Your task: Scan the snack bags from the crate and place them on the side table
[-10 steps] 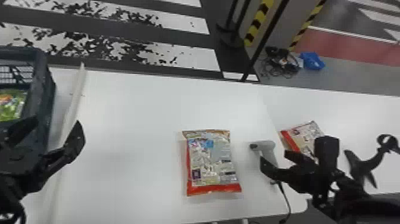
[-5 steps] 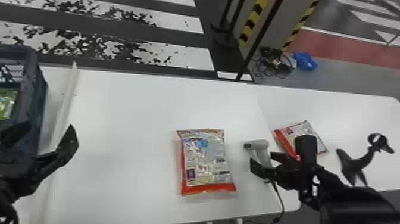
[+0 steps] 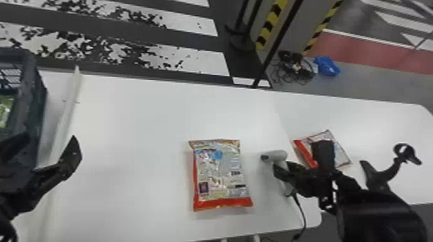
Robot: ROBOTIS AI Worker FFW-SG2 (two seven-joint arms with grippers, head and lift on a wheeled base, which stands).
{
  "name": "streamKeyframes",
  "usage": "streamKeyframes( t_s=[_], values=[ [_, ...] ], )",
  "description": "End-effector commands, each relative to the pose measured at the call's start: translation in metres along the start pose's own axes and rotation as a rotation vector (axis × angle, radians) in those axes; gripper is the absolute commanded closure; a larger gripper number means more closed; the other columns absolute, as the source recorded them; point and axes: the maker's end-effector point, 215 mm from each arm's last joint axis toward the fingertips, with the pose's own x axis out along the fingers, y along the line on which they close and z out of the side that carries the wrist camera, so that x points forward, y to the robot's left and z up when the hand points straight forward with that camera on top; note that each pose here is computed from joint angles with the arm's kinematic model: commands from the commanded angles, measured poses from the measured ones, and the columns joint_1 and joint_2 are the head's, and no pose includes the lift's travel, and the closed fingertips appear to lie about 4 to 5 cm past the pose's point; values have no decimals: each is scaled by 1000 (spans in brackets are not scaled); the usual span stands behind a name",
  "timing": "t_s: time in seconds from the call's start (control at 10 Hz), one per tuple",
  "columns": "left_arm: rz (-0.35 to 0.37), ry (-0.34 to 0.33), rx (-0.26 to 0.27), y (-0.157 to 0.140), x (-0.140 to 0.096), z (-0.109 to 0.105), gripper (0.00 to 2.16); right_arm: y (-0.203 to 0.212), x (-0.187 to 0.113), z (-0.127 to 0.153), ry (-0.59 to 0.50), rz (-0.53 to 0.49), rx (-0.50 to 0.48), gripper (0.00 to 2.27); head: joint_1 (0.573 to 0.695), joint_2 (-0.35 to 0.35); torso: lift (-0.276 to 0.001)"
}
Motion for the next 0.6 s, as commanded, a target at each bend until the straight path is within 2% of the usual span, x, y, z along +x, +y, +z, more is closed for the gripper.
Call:
streamKeyframes(
  t_s=[0.0, 0.3, 0.5],
  values=[
    [1, 0, -5, 0, 1, 0, 90, -3, -1, -1, 6, -4, -1, 2172, 695, -324, -94],
    [3, -2, -10, -1, 3, 2, 90, 5, -23, -6, 28, 4, 34, 2189, 695, -331, -94],
    [7, -2, -14, 0, 3, 1, 90, 30, -49, 1, 29, 38, 47, 2189, 695, -327, -94]
  ],
)
